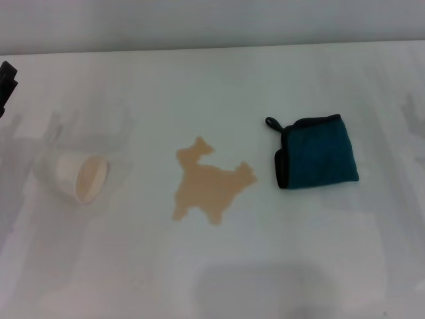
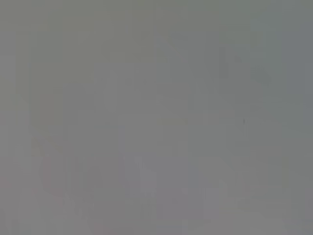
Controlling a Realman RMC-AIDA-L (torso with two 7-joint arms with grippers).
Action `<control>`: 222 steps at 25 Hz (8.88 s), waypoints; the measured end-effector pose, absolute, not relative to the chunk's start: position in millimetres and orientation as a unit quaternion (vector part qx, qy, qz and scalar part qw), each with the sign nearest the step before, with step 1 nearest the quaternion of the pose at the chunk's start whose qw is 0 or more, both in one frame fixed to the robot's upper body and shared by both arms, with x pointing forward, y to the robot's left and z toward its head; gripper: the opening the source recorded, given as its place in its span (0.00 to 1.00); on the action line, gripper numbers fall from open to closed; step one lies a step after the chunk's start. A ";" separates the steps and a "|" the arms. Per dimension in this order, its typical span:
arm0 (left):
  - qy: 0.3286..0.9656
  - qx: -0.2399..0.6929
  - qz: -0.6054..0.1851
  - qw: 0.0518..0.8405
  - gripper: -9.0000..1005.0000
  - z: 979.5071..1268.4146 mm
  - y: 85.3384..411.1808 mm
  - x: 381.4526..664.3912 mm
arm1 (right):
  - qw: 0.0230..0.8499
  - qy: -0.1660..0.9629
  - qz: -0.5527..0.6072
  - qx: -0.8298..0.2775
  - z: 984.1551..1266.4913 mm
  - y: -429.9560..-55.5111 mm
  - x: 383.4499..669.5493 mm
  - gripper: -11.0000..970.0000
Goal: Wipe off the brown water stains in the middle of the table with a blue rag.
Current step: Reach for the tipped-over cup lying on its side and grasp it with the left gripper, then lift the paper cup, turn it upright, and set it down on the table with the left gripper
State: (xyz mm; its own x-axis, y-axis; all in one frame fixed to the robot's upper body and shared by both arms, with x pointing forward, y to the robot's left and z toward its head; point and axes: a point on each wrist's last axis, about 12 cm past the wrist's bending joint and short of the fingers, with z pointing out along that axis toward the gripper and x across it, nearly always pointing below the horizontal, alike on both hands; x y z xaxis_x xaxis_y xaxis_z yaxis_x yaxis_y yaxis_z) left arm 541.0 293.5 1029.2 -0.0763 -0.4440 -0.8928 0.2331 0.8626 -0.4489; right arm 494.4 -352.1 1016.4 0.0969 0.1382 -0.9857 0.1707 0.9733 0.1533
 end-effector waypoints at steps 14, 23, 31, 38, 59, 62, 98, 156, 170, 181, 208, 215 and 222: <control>0.687 -0.072 -0.253 0.677 0.87 1029.7 294.2 539.4 | 0.730 0.673 -0.011 0.118 1014.8 -352.7 491.2 0.86; 0.678 -0.036 -0.273 0.682 0.86 1039.6 292.2 545.5 | 0.728 0.674 -0.007 0.124 1013.1 -350.3 488.8 0.86; 0.683 0.087 -0.349 0.636 0.86 1078.5 293.0 570.9 | 0.728 0.674 0.000 0.125 1013.2 -346.9 489.5 0.86; 0.721 0.192 -0.364 0.558 0.86 1100.7 303.6 578.3 | 0.730 0.673 0.005 0.120 1014.5 -344.0 492.7 0.86; 0.702 0.627 -0.058 0.332 0.85 1190.3 319.4 592.8 | 0.728 0.675 0.004 0.119 1015.0 -345.1 495.2 0.86; 0.688 0.649 -0.030 0.323 0.85 1202.1 319.8 590.9 | 0.727 0.677 0.002 0.119 1014.3 -346.0 494.3 0.86; 0.521 0.818 0.049 0.239 0.83 1145.7 275.3 594.9 | 0.687 0.714 -0.004 0.137 999.6 -348.5 489.3 0.85; 0.626 0.536 -0.046 0.564 0.73 1123.4 258.4 622.7 | 0.686 0.715 -0.008 0.137 999.3 -351.0 488.6 0.85; 0.705 0.214 -0.153 0.659 0.73 1053.9 262.8 588.6 | 0.677 0.720 -0.014 0.154 997.8 -355.6 491.1 0.85; 0.742 0.104 -0.182 0.637 0.73 1031.1 255.9 576.6 | 0.679 0.718 -0.011 0.153 999.6 -353.9 495.2 0.85; 0.801 0.104 -0.148 0.570 0.73 1001.1 253.4 561.6 | 0.677 0.720 -0.012 0.155 997.9 -354.2 492.0 0.85; 0.797 0.168 -0.156 0.558 0.73 999.8 239.3 559.9 | 0.676 0.721 -0.012 0.153 997.3 -353.9 491.2 0.85; 0.798 0.179 -0.154 0.554 0.73 997.3 236.5 557.0 | 0.675 0.722 -0.013 0.154 996.4 -354.2 489.5 0.85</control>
